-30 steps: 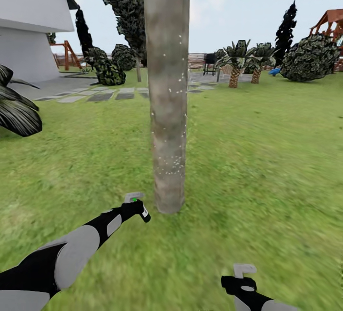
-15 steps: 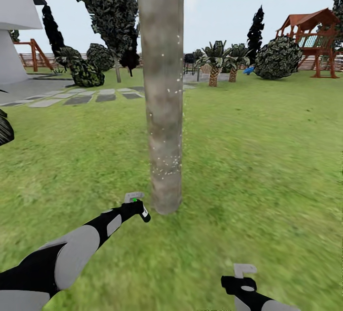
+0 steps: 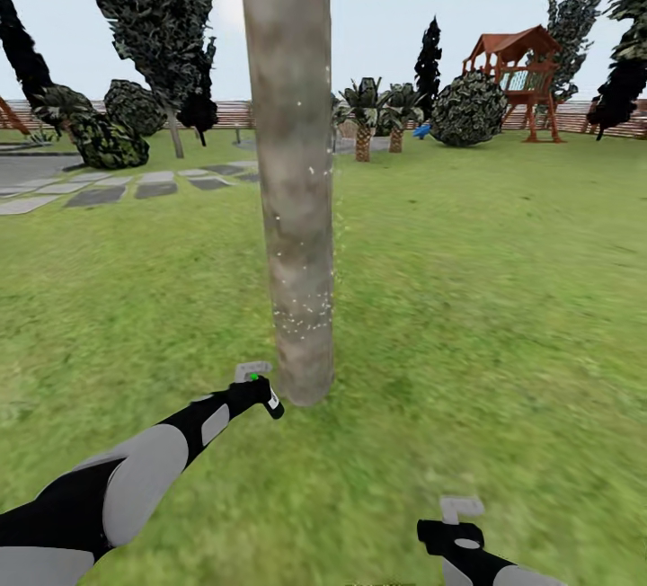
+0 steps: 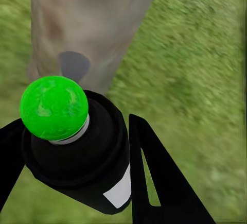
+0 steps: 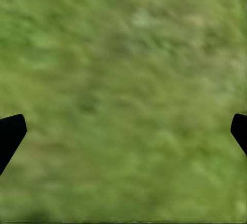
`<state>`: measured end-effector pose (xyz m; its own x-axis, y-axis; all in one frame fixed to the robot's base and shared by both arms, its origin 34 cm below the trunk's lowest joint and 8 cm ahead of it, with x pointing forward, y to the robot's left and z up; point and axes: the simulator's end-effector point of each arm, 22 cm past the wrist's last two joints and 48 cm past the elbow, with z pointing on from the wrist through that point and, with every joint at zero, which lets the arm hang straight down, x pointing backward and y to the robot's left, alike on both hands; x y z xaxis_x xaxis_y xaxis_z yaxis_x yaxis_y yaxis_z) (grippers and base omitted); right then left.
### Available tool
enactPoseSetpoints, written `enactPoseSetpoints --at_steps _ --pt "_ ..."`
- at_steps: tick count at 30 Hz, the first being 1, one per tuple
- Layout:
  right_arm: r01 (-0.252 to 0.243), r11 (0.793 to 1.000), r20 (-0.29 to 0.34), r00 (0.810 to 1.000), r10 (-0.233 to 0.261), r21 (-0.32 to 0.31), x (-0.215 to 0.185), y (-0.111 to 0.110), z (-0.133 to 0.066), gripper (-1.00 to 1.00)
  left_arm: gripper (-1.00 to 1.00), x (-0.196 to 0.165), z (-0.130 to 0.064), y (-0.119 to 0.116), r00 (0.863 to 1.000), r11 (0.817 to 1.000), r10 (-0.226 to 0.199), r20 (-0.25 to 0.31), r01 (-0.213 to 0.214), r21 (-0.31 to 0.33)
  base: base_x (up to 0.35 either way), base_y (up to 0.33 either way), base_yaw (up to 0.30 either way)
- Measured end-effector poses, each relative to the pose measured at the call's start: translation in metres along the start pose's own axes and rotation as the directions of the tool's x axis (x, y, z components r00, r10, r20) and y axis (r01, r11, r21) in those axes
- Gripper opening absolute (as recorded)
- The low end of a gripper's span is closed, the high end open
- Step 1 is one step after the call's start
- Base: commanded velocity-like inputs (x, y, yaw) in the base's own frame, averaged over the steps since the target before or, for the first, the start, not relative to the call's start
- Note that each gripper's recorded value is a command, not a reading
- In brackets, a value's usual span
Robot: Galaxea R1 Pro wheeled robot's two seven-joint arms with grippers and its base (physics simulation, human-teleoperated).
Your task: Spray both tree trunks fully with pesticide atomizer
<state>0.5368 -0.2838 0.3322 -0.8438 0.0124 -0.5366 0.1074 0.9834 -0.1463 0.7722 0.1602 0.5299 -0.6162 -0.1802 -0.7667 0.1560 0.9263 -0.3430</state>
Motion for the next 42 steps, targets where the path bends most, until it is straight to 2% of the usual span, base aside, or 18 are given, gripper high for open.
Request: enactPoseSetpoints --at_steps 15,42 --pt "0.0 1.0 0.0 1.0 0.0 0.0 0.0 0.0001 0.0001 1.0 -1.0 -0.0003 -0.0001 0.001 1.0 1.0 0.0 0.001 0.0 -0.001 -0.128 0.35 -0.258" --pt "0.0 1.0 0.0 1.0 0.0 0.0 0.0001 0.0 0.0001 1.0 -1.0 -0.0005 -0.0001 0.0013 1.0 1.0 0.0 0.001 0.0 -0.002 -0.042 0.35 -0.294"
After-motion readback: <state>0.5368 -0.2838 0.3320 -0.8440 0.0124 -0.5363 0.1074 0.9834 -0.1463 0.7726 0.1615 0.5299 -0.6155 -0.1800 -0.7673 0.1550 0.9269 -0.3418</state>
